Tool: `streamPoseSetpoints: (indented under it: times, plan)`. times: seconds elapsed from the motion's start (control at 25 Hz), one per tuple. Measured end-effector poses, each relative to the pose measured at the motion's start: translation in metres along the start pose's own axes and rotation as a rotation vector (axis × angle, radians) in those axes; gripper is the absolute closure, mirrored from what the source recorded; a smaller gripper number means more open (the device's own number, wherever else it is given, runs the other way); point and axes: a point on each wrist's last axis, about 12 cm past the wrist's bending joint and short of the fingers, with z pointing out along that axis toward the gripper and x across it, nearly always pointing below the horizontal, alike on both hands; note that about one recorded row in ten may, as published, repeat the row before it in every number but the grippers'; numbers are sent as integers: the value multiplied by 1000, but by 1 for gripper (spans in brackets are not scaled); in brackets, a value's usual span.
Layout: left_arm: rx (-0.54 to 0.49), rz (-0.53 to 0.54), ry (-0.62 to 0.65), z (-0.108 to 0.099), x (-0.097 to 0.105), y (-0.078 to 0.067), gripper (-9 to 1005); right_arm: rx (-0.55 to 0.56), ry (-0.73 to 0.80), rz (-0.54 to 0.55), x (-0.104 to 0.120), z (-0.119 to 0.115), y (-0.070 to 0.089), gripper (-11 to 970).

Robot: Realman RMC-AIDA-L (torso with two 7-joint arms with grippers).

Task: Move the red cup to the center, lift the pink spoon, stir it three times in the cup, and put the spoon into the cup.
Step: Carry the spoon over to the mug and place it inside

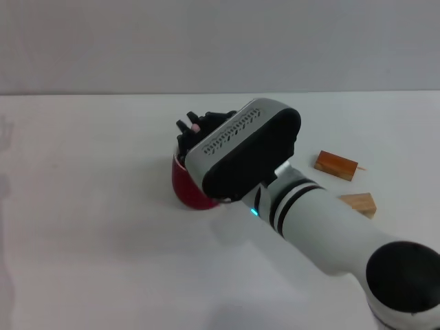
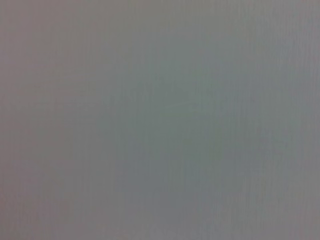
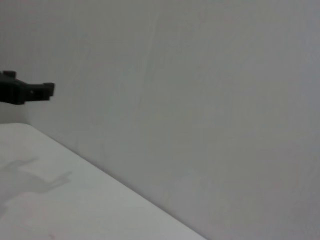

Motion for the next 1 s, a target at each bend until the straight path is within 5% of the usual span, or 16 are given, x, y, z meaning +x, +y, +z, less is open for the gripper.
streamPoseSetpoints:
  times: [0.32,0.68,1.0]
  plan:
    - [0,0,4,0,0,0,152,23,9,14,3,-2,-5,766]
    - [-2,0,6,0,1,0,152,-25,0,13,5,-23,16,759]
    - [-1,1,5,0,0,0,152,-28,-13,-15,-3,-9,12,753]
